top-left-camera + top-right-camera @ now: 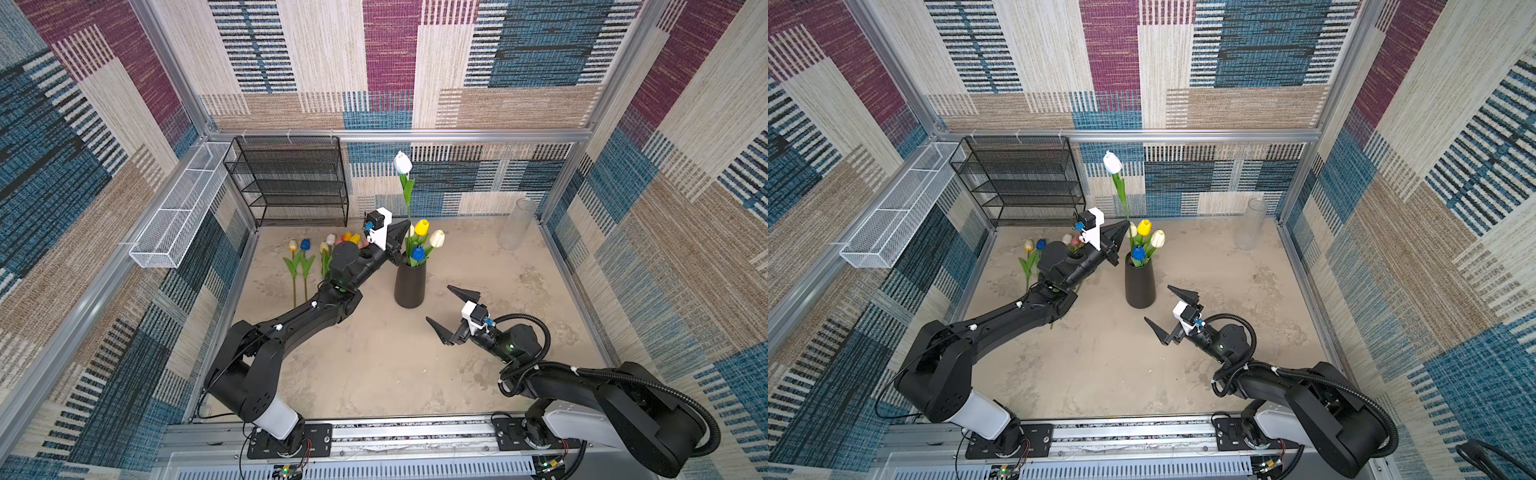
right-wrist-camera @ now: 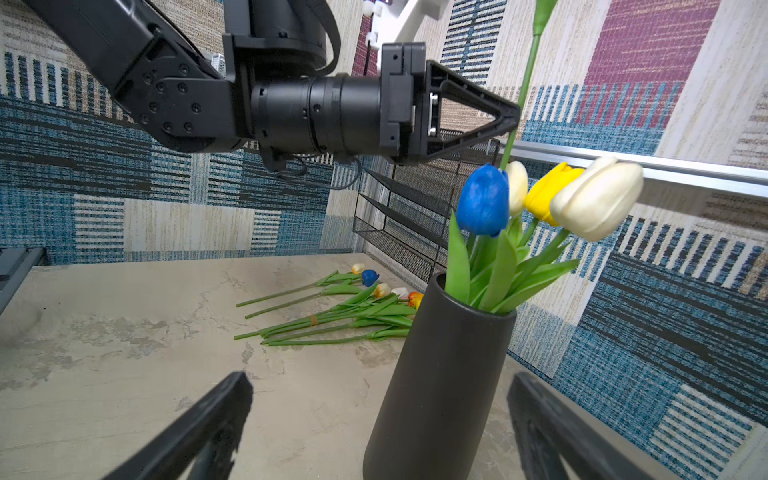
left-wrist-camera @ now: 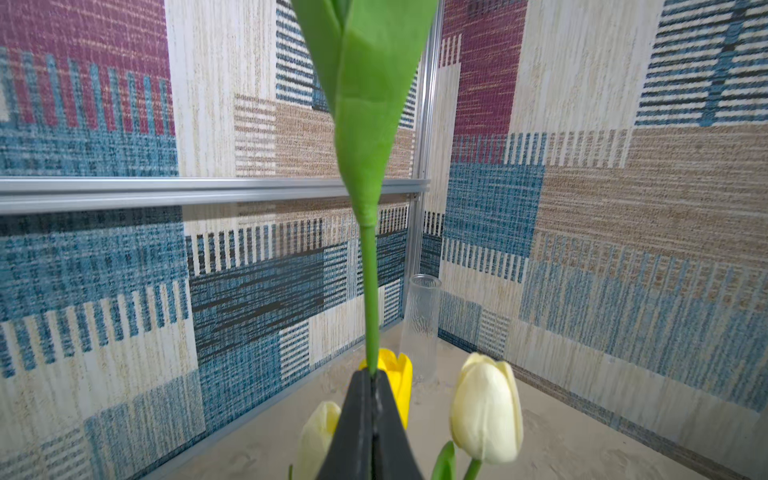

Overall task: Arrange the flowers into the vase
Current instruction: 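Carry the white tulip with the left gripper over the dark grey vase, then lower the white tulip stem into the vase opening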

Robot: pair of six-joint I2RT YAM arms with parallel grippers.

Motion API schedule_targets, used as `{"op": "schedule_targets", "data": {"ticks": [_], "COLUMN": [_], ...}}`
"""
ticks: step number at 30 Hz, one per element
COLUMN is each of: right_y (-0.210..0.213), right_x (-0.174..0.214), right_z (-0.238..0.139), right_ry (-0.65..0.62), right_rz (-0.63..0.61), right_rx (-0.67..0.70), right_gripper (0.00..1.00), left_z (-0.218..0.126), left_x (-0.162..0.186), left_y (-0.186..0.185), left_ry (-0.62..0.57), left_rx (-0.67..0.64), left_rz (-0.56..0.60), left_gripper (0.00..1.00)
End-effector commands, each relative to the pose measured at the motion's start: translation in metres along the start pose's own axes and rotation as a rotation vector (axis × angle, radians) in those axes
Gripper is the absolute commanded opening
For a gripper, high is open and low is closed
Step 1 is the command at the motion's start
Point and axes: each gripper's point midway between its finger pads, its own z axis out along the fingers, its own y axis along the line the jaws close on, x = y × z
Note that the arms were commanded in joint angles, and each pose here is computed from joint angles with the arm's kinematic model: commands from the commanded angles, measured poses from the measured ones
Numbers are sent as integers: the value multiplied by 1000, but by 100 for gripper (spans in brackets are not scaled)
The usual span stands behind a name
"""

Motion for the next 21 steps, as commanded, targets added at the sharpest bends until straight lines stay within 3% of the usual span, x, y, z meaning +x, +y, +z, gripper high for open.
{"op": "schedule_targets", "data": {"ticks": [1,13,21], "right_y": [-1,0,1], "right_x": [-1,0,0], "right_z": [-1,1,2], "right_ry": [-3,0,0], "right_rz": [-4,1,3], "right_rx": [10,-3,-8], "right_gripper": [100,100,100], "left_z": [-3,-15,-14], "left_x": [-4,37,33], "left_y": [3,6,-1], "left_ry": [-42,51,58], "left_rx": [-14,-33,6], "left_rz": [-15,-36,-27], "left_gripper": [0,0,0]}}
